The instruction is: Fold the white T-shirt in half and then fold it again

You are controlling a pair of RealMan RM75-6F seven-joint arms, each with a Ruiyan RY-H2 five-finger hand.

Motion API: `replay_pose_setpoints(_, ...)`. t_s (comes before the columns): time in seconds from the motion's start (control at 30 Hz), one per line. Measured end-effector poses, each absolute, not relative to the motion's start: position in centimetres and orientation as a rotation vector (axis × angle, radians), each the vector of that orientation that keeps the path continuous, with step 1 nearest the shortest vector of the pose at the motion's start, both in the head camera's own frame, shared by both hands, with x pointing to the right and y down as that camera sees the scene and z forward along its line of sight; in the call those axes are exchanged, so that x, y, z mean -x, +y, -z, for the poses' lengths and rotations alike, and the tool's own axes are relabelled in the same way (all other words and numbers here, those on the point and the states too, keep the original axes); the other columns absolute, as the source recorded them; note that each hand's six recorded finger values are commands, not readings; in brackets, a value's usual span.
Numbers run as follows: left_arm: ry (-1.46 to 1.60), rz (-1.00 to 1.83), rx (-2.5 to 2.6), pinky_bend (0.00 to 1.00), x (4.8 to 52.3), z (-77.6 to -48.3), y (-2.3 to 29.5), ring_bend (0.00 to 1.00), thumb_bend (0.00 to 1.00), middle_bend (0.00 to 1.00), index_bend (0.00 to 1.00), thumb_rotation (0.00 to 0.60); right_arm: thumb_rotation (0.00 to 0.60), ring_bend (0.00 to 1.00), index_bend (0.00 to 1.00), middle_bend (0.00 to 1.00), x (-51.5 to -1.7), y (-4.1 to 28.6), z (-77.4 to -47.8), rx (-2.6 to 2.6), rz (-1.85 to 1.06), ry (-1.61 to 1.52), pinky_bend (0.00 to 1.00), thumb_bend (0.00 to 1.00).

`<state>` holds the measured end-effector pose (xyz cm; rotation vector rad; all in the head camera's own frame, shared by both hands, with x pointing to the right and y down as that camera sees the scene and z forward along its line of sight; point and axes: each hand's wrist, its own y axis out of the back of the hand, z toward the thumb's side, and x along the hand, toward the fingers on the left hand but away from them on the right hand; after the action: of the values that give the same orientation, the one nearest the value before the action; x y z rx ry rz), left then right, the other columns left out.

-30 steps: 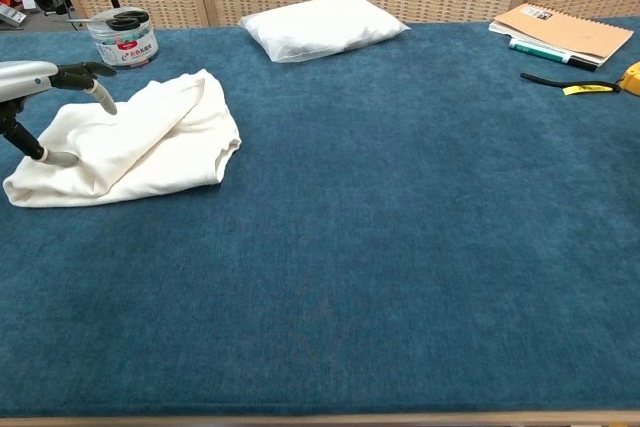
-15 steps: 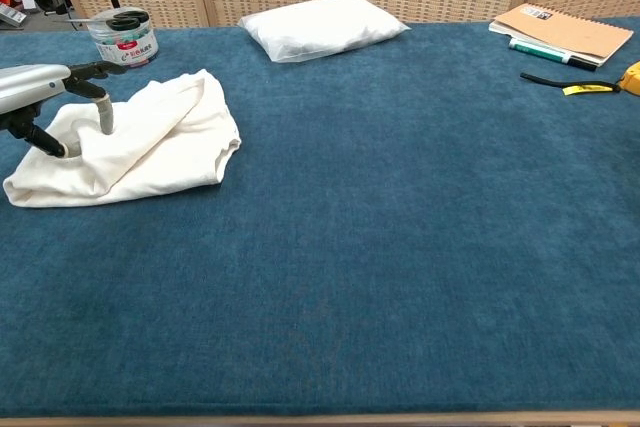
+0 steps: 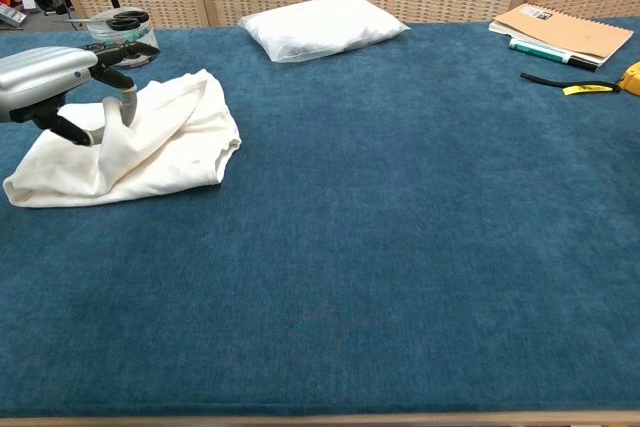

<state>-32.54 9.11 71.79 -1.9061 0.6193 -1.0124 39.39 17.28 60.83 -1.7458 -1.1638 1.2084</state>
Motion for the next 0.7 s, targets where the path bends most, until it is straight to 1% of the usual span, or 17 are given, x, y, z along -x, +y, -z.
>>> replay_pose_setpoints(0.2,0.48,0.921,1.773,0.0,30.2,-71.2,9.6,0.0,0.5,0.0,0.72,0.6,0.6,0.0,0.0,0.0,-39.3,17.3,-60.9,1.748,-1.21,-1.16,0.0,0.0)
replay_pose_setpoints(0.37,0.368,0.849,1.697,0.0,28.1,-71.3,10.5,0.0,0.48,0.0,0.72,0.6,0.6,0.0,0.0,0.0,-39.3,17.3,-60.8,1.75,-1.209,-1.164,0.0,0.0)
replay_pose_setpoints(0.4,0.35,0.839,1.685,0.0,27.7,-71.5,10.7,0.0,0.47,0.0,0.72,0.6,0.6,0.0,0.0,0.0,-39.3,17.3,-60.8,1.751,-1.209,-1.163,0.0,0.0)
replay_pose_setpoints(0.43,0.338,0.834,1.678,0.0,27.5,-71.6,10.8,0.0,0.44,0.0,0.7,0.6,0.6,0.0,0.0,0.0,-39.3,17.4,-60.8,1.752,-1.21,-1.162,0.0,0.0)
replay_pose_setpoints(0.47,0.328,0.829,1.672,0.0,27.2,-71.7,10.9,0.0,0.41,0.0,0.64,0.6,0.6,0.0,0.0,0.0,-39.3,17.4,-60.8,1.752,-1.21,-1.161,0.0,0.0)
replay_pose_setpoints(0.5,0.321,0.825,1.666,0.0,27.0,-71.8,11.0,0.0,0.36,0.0,0.48,0.6,0.6,0.0,0.0,0.0,-39.3,17.4,-60.8,1.753,-1.21,-1.159,0.0,0.0)
replay_pose_setpoints(0.53,0.322,0.823,1.666,0.0,26.8,-71.9,11.0,0.0,0.3,0.0,0.28,0.6,0.6,0.0,0.0,0.0,-39.2,17.4,-60.8,1.754,-1.21,-1.158,0.0,0.0)
replay_pose_setpoints(0.6,0.348,0.816,1.676,0.0,26.3,-71.9,11.0,0.0,0.21,0.0,0.04,0.6,0.6,0.0,0.0,0.0,-39.2,17.4,-60.9,1.755,-1.21,-1.157,0.0,0.0)
replay_pose_setpoints(0.63,0.364,0.813,1.684,0.0,26.2,-71.8,11.0,0.0,0.18,0.0,0.0,0.6,0.6,0.0,0.0,0.0,-39.2,17.4,-60.9,1.755,-1.21,-1.158,0.0,0.0)
replay_pose_setpoints(0.7,0.403,0.806,1.709,0.0,25.9,-71.7,10.9,0.0,0.14,0.0,0.0,0.6,0.6,0.0,0.0,0.0,-39.2,17.4,-60.9,1.755,-1.212,-1.157,0.0,0.0)
